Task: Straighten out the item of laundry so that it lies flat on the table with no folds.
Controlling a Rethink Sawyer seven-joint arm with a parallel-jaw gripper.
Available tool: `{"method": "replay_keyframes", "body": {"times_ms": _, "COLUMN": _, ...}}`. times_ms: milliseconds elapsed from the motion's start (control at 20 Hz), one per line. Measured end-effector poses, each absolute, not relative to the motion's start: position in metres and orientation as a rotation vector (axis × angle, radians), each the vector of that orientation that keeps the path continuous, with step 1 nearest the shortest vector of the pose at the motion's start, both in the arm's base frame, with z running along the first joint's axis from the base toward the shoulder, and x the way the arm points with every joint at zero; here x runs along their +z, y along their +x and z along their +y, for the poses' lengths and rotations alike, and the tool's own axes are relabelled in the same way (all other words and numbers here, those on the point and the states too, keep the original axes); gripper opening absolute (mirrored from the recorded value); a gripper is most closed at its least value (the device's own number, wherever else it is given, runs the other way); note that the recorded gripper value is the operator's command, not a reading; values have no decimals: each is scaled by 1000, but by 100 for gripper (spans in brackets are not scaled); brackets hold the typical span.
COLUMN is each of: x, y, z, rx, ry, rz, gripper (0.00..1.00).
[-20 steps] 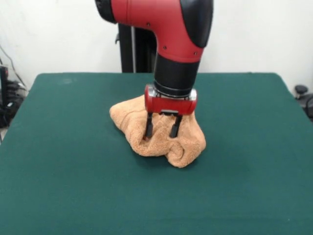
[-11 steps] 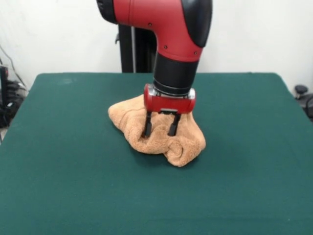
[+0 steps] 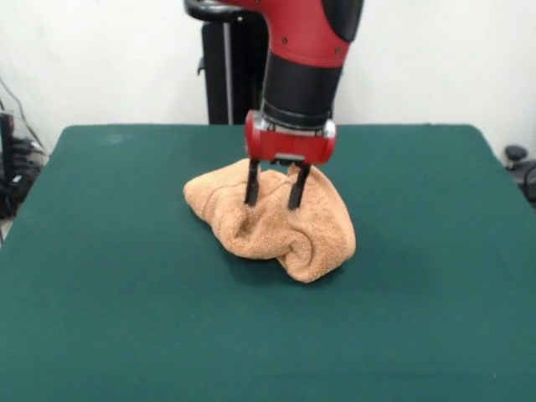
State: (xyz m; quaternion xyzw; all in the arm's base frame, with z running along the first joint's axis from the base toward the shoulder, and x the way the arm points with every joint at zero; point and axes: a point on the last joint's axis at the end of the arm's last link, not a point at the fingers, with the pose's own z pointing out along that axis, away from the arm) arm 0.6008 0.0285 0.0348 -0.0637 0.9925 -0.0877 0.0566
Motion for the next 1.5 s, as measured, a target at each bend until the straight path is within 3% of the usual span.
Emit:
{"method": "replay_keyframes", "body": {"times_ms": 400, "x": 77, "y": 594, "z": 29, "rx": -264, "ry": -170, "rz": 3052, "gripper": 100}}
{"method": "replay_keyframes", "body": {"times_ms": 800, "x": 86, "y": 594, "z": 28, "rx": -264, "ry": -162, "rz": 3053, "gripper": 100}}
{"method": "replay_keyframes", "body": {"times_ms": 1500, "x": 12, "y": 579, "z": 28, "rx": -253, "ry": -191, "rz": 3019, "gripper": 100}}
